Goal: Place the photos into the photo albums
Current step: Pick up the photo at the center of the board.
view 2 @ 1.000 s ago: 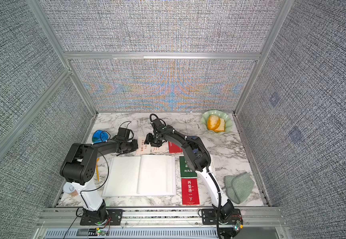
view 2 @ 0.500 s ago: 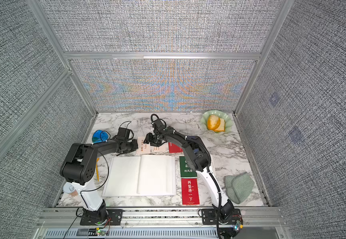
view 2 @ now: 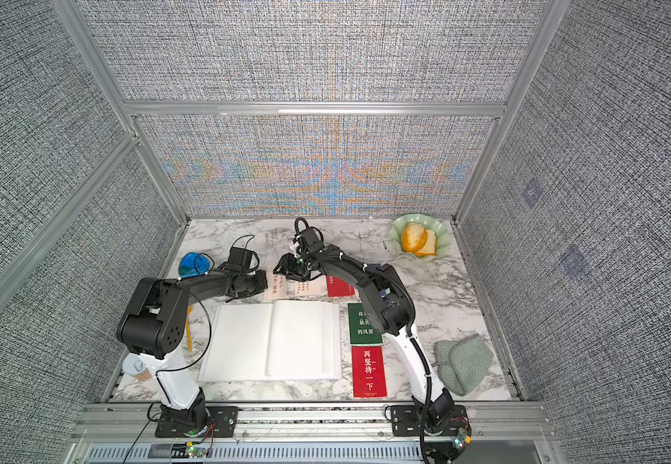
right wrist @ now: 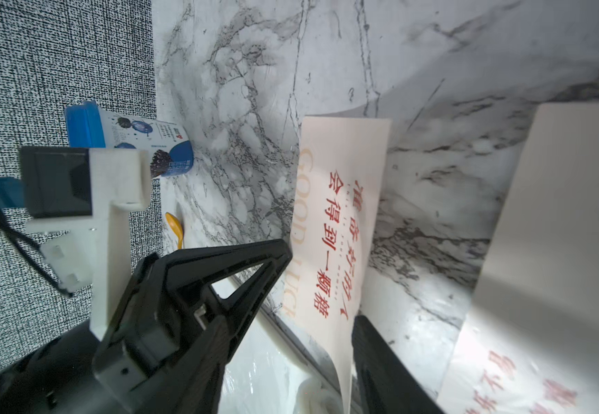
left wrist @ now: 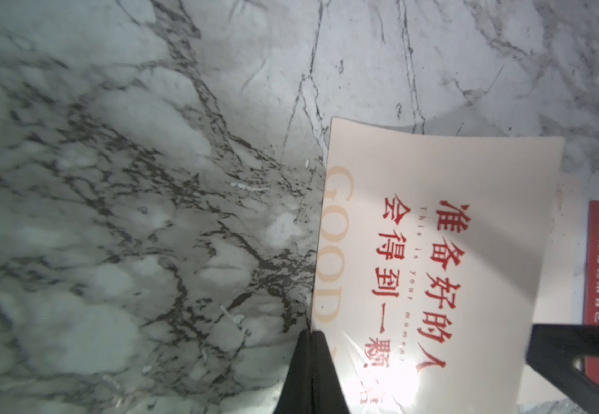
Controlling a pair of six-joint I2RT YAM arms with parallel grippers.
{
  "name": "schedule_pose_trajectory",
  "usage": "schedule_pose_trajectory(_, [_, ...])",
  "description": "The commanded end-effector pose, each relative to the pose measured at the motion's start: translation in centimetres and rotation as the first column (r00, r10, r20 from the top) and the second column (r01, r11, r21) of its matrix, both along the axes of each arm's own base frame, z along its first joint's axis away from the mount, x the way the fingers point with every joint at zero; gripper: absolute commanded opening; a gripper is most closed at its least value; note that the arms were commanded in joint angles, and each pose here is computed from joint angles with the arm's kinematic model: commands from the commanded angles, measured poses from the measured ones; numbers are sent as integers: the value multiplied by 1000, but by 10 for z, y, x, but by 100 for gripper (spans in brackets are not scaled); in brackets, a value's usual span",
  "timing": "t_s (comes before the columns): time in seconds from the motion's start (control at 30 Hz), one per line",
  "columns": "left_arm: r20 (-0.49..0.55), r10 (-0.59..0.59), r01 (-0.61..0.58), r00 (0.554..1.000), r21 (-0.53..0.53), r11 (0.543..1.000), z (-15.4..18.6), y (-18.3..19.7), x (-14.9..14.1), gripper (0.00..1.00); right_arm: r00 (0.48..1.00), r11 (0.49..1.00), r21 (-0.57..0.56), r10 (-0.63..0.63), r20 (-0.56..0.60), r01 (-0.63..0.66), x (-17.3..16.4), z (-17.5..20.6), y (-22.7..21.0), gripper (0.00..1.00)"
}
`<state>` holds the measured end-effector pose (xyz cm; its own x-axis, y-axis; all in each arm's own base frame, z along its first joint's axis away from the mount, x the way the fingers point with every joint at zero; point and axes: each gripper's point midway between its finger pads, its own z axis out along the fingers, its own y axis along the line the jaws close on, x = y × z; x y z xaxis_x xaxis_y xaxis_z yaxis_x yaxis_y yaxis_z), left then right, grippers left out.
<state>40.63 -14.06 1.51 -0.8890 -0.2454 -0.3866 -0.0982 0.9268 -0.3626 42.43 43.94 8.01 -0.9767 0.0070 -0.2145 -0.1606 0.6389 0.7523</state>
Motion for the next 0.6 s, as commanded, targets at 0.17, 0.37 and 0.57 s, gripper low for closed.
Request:
schedule_pose_trajectory(0.17, [-25, 3, -3, 1000, -21, 1000, 0, -1, -3, 2, 1000, 999, 47, 14, -12, -13, -4, -1, 4, 58])
schedule_pose_trajectory(0.37, [-20, 6, -6, 1000, -39, 999, 3, -2, 0, 2, 1000, 999, 37, 16, -8, -15, -11, -9, -4, 56])
schedule_pose_trajectory(0.57, [-17, 3, -4, 1000, -48, 999, 4, -4, 1, 2, 1000, 997, 65, 29, 0, -28, -18, -12, -8, 51])
